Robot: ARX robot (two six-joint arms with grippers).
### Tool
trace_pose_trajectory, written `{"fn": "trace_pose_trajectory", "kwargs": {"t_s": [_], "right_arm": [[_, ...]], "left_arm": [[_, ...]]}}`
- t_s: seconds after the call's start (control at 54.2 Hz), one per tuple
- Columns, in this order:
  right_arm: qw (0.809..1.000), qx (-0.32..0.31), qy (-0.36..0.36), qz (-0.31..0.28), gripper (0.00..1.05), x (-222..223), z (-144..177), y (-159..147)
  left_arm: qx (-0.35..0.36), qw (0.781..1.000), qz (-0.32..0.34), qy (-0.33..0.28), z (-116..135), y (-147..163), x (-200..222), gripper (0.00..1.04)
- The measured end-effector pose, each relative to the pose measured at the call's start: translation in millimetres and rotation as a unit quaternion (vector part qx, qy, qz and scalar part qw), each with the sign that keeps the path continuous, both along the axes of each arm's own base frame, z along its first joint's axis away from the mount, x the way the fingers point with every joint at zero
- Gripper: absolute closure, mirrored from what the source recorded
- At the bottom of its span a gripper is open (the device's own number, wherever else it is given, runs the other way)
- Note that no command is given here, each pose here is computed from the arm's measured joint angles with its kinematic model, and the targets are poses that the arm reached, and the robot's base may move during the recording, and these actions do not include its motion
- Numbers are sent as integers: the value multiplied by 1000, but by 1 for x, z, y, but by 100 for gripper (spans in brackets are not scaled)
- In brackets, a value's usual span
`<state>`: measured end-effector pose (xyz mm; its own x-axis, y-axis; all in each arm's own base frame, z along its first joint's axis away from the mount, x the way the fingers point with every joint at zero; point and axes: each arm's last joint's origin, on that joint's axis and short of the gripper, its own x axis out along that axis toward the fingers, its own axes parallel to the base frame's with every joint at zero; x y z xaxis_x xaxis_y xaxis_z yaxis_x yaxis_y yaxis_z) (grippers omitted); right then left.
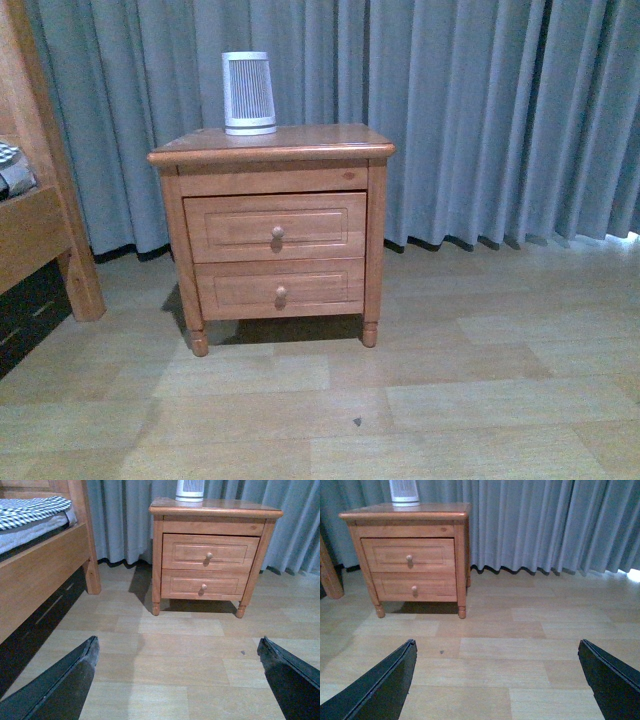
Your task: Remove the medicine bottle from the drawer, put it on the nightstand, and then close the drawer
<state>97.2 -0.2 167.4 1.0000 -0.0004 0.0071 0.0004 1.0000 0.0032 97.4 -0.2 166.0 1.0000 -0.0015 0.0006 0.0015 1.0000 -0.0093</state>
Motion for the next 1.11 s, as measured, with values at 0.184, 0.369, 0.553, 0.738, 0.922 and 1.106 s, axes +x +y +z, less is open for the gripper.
{"fn": "trace_pose_trajectory", "kwargs": {"t_s": [0.184,0.369,0.553,0.738,0.922,1.106], "right_arm": [[1000,0,0,0,7,0,0,0],[1000,0,0,0,7,0,0,0],[1000,0,0,0,7,0,0,0],[1000,0,0,0,7,0,0,0],[1000,0,0,0,7,0,0,0],[1000,0,0,0,7,0,0,0]], "left_arm": [[0,1000,0,0,0,0,0,7],[0,1000,0,0,0,0,0,7],[0,1000,0,0,0,0,0,7],[0,1000,0,0,0,0,0,7],[0,1000,0,0,0,0,0,7],[0,1000,0,0,0,0,0,7]]}}
